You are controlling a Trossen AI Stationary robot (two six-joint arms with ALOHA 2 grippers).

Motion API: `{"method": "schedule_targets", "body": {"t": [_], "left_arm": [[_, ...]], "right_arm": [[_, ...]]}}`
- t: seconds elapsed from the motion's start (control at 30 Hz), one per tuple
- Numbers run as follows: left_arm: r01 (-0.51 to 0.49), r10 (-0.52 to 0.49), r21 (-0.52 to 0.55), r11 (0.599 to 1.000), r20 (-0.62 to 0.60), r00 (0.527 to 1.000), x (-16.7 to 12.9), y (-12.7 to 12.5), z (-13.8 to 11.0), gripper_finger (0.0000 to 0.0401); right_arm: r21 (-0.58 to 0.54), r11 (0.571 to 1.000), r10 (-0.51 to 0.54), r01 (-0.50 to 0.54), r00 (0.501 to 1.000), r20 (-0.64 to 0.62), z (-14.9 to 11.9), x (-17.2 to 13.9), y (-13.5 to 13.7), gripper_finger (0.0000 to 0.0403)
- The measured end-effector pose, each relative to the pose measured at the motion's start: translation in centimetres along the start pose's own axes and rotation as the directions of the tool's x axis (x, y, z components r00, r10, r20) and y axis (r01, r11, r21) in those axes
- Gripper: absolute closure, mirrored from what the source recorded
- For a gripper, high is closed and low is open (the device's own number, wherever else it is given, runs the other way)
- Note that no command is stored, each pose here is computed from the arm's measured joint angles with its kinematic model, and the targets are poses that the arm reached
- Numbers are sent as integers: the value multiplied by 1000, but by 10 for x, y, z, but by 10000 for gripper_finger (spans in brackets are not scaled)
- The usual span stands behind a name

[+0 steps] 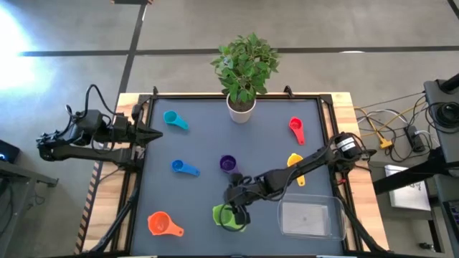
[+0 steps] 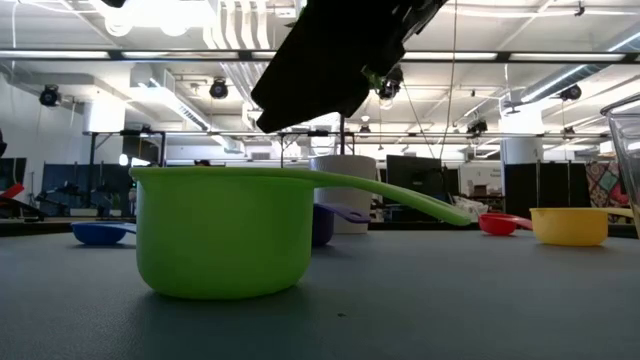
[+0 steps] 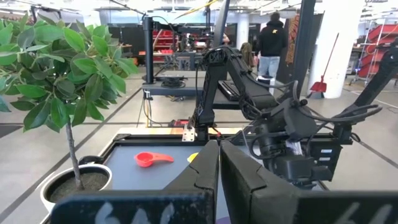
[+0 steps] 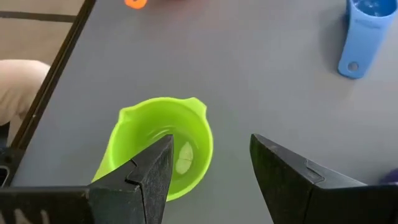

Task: Nest measuring cups in basket
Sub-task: Stack the green measuring cup on top of the orange measuring cup

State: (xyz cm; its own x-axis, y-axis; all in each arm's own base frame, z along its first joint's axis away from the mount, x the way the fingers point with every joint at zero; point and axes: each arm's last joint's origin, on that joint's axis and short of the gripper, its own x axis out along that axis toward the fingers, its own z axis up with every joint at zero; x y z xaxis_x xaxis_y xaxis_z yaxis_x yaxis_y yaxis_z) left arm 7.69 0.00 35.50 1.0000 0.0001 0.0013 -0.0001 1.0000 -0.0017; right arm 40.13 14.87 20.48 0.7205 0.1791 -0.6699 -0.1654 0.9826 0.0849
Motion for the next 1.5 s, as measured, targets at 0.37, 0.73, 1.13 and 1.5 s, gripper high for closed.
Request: {"method": "schedule_targets", "body": {"t": [0.37,0.73,1.13,1.5], "left_arm": [[0,0,0,1000,0,1000,0,0,0,401],[0,0,0,1000,0,1000,0,0,0,401],[0,0,0,1000,0,1000,0,0,0,401],[0,0,0,1000,0,1000,0,0,0,401]], "right_arm": [[42,999,-15,17,999,-51,-11,18,-8,202],[56,998,-16,23,994,-109,-27,38,-11,202],[38,999,11,-7,996,-90,-22,34,-10,242],[1,1000,17,-17,998,-67,-11,30,-8,389]]}}
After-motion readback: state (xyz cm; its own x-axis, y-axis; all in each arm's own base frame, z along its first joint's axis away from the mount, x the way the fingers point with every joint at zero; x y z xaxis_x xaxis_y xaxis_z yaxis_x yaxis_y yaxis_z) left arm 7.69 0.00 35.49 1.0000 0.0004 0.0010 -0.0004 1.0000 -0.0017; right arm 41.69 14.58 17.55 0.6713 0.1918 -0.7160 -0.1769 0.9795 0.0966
